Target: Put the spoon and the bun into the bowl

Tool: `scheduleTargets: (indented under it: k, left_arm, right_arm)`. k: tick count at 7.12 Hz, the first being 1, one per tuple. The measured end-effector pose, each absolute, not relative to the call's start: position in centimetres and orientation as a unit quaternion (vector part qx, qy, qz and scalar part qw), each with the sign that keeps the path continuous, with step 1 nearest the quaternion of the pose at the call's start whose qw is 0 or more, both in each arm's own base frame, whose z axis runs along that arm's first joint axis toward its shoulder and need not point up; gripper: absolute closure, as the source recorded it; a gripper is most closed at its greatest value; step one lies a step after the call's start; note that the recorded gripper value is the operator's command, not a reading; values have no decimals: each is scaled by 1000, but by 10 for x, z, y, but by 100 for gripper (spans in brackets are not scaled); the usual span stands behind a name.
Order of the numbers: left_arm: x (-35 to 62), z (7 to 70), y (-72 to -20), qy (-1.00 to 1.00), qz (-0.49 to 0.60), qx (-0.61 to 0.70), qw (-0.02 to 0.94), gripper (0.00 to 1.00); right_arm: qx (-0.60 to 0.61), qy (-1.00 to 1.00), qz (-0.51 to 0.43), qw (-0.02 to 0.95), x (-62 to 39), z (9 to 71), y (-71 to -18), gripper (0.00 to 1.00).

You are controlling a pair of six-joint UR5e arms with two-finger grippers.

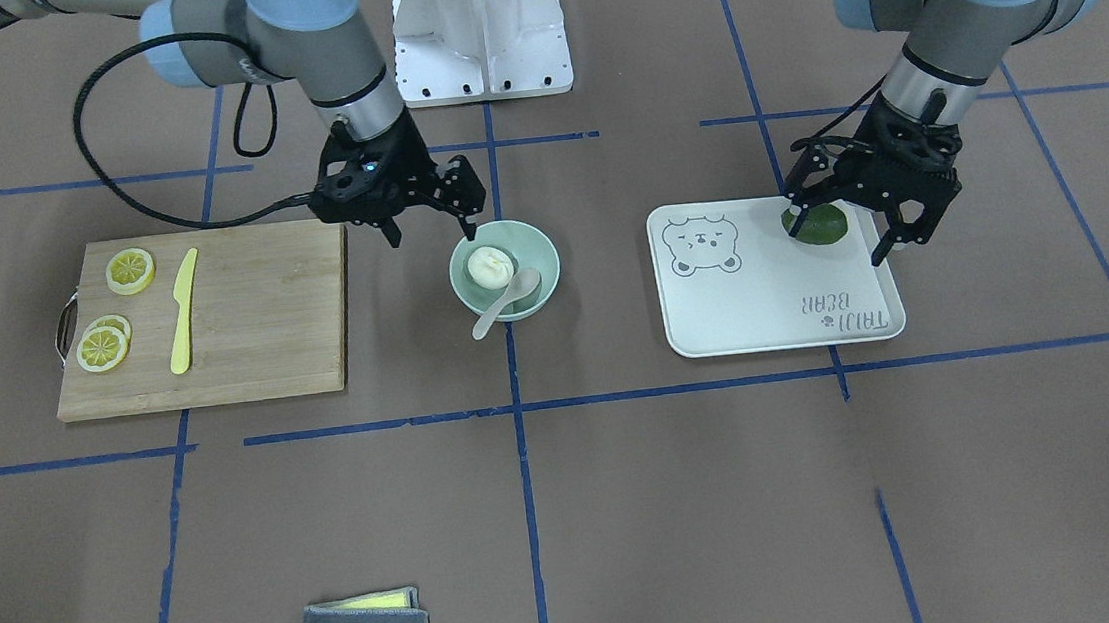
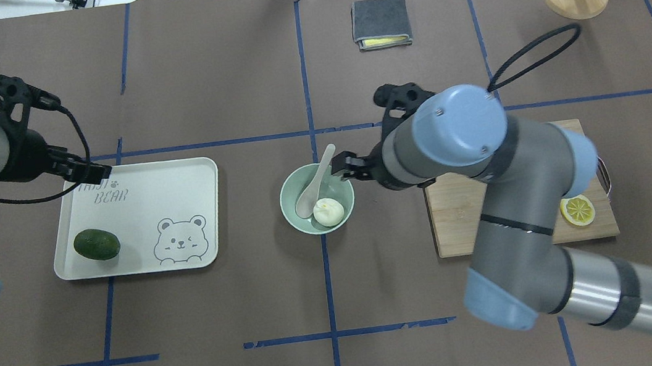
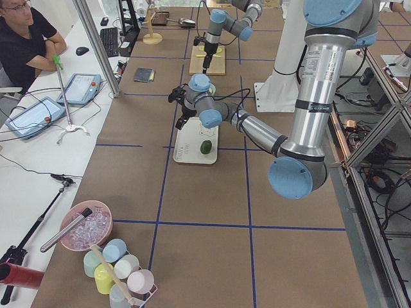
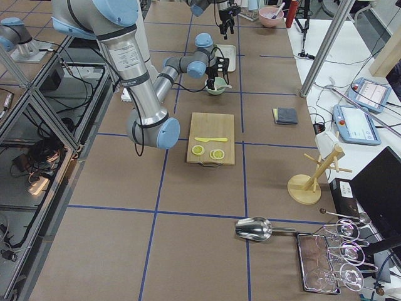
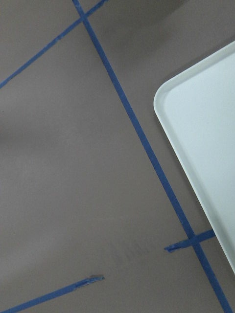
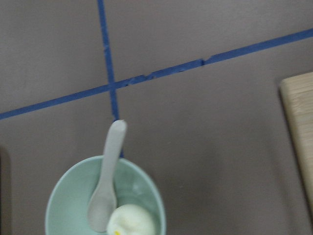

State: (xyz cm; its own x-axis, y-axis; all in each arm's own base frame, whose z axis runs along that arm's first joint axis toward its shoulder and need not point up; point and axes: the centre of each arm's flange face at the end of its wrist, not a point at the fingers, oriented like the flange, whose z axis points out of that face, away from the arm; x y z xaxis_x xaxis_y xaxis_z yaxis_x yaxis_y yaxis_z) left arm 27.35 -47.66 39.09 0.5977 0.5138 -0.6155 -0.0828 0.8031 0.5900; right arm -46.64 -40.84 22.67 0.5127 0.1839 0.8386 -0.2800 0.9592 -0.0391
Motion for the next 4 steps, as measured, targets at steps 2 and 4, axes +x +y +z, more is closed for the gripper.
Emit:
scheduleTargets:
  k: [2,4]
  left_arm:
    - [188,447,-492,361,212,269,867,1]
    - [87,490,-514,289,242,258,889,1]
  right_arm:
    - [55,-448,91,888,-378,294,-429,0]
    - [73,-418,28,905,-283,360,-456,0]
